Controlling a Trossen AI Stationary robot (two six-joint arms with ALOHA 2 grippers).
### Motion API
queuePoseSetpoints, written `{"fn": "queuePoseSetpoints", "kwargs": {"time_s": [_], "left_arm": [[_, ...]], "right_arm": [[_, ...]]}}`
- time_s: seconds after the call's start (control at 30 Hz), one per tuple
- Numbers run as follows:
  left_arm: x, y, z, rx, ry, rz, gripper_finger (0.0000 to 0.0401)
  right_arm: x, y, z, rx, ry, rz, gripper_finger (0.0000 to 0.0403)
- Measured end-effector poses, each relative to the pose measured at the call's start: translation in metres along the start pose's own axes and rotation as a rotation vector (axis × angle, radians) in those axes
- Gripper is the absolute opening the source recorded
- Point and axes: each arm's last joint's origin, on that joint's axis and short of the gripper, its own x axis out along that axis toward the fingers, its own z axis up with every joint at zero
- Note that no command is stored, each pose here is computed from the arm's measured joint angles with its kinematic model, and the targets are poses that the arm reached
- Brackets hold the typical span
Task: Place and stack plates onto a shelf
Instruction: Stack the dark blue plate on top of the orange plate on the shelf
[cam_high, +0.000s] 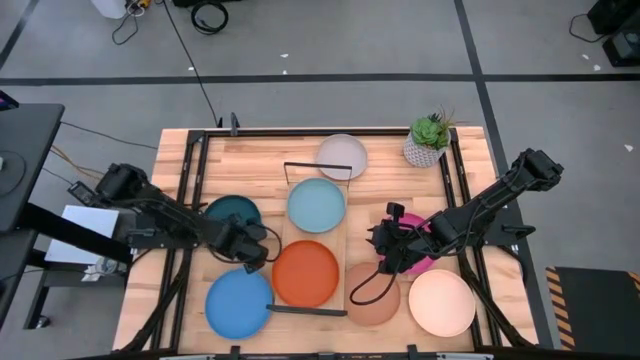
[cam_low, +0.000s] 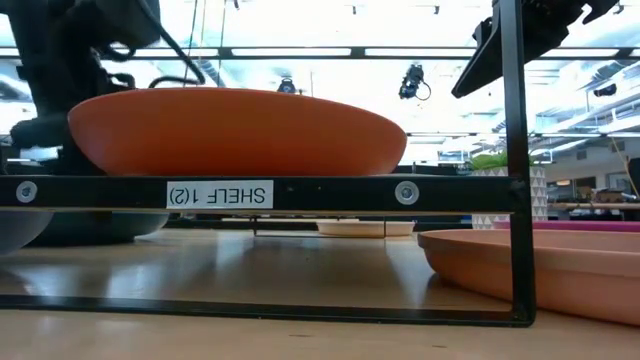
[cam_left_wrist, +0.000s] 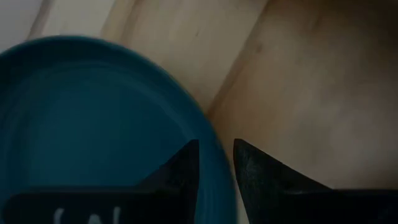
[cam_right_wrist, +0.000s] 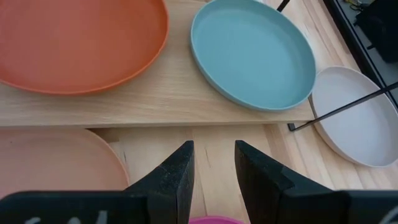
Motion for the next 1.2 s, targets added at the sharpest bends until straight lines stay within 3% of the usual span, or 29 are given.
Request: {"fn": "queuePoseSetpoints", "kwargs": {"time_s": [0.23,0.4,0.57,0.67,0.8,0.93,1.07,1.2], "left_arm": [[0.008,-0.008,0.002,0.069,0.128,0.049,0.0091],[0.004,-0.005,-0.001,0.119,0.167,0.054,0.0018],[-0.025,-0.001,0.007,0.12,0.157,0.014,0.0015],[-0.055,-0.002,0.014,0.182,0.102,-0.05,0.0015],[-0.093,-0.011,0.019,0.43,-0.013,-0.172,0.0015],[-0.119,-0.024,0.013,0.749,-0.125,-0.201,0.0021],[-0.13,-0.037,0.002,0.982,-0.271,-0.144,0.0022],[-0.13,-0.055,-0.01,1.149,-0.408,-0.198,0.0024]], "right_arm": [[0.0,0.0,0.0,-0.003,-0.001,0.002,0.0121],[0.0,0.0,0.0,-0.003,-0.001,0.002,0.0121],[0.0,0.0,0.0,-0.006,0.003,0.004,0.0121],[0.0,0.0,-0.001,-0.007,0.009,0.01,0.0121],[0.0,0.0,-0.001,-0.008,0.016,0.016,0.0121],[0.0,0.0,-0.002,-0.016,0.027,0.012,0.0121],[0.0,0.0,-0.002,-0.016,0.027,0.012,0.0121],[0.0,0.0,-0.002,0.0,0.026,0.012,0.0121]]}}
